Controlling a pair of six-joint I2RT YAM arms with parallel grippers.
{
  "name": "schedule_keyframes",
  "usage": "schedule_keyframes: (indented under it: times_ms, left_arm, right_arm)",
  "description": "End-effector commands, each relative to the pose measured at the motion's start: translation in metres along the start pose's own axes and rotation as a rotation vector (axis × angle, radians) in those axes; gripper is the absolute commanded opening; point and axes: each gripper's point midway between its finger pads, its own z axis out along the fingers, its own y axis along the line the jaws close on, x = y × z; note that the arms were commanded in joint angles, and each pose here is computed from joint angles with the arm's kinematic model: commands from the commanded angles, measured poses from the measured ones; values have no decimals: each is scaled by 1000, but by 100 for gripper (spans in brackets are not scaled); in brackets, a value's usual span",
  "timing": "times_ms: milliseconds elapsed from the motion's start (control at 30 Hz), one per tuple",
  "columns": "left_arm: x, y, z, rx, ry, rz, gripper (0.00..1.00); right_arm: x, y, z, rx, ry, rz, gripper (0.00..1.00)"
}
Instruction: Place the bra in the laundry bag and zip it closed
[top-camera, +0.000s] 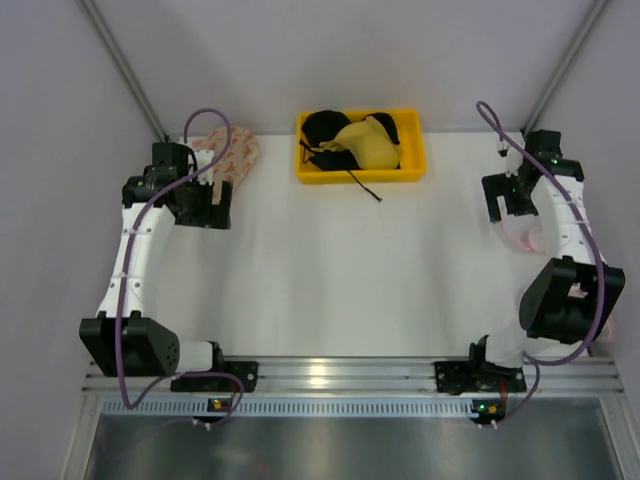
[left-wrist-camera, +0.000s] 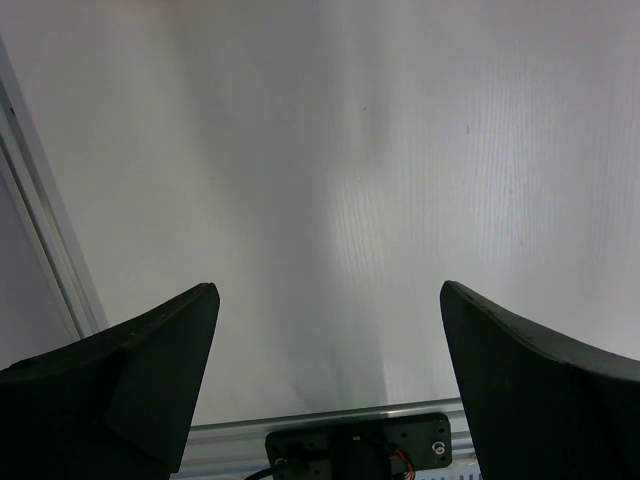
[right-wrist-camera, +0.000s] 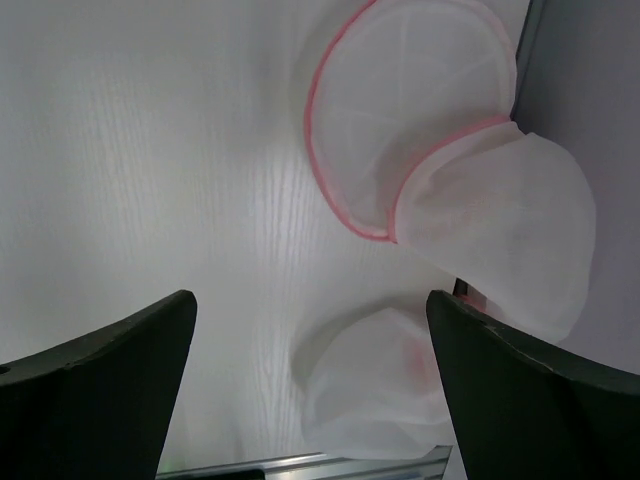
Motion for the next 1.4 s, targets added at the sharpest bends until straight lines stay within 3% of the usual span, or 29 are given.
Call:
schedule_keyframes:
  times_ms: [0,200,300,533,700,733,1000,1267,1367]
  left_arm:
    - [-8,-2,-15,-1,-38,1,98]
    - [-10,-7,-15,29,-41,-14,98]
    - [-11,-8,-16,31,-47,-16,98]
    - [-13,-8,-20,32,-61,-7,98]
    - [-16,-8,-21,29,-65,-13,98]
    - [-16,-8,-21,30,-69,-13,98]
    - [-18,-13,-23,56,-79,-2,98]
    - [-24,-46,-34,244,-122,-2,98]
    - [-24,-57,-38,309,-128,-6,98]
  right_arm:
    - [-6,-17,28,35,1,22,99]
    - [-7,-11,77,-22,52,67,99]
    - [-10,-11,92,-26,57,76,91]
    - [-1,6,120,-103,105,78,38]
    - [6,12,134,-123,111,51,11]
    - [8,13,136,-124,117,51,0]
    - [-8,51,97,-277,10,22,0]
    - [-1,197,34,-554,-79,-316,0]
    - [3,232,25,-550,-86,-381,0]
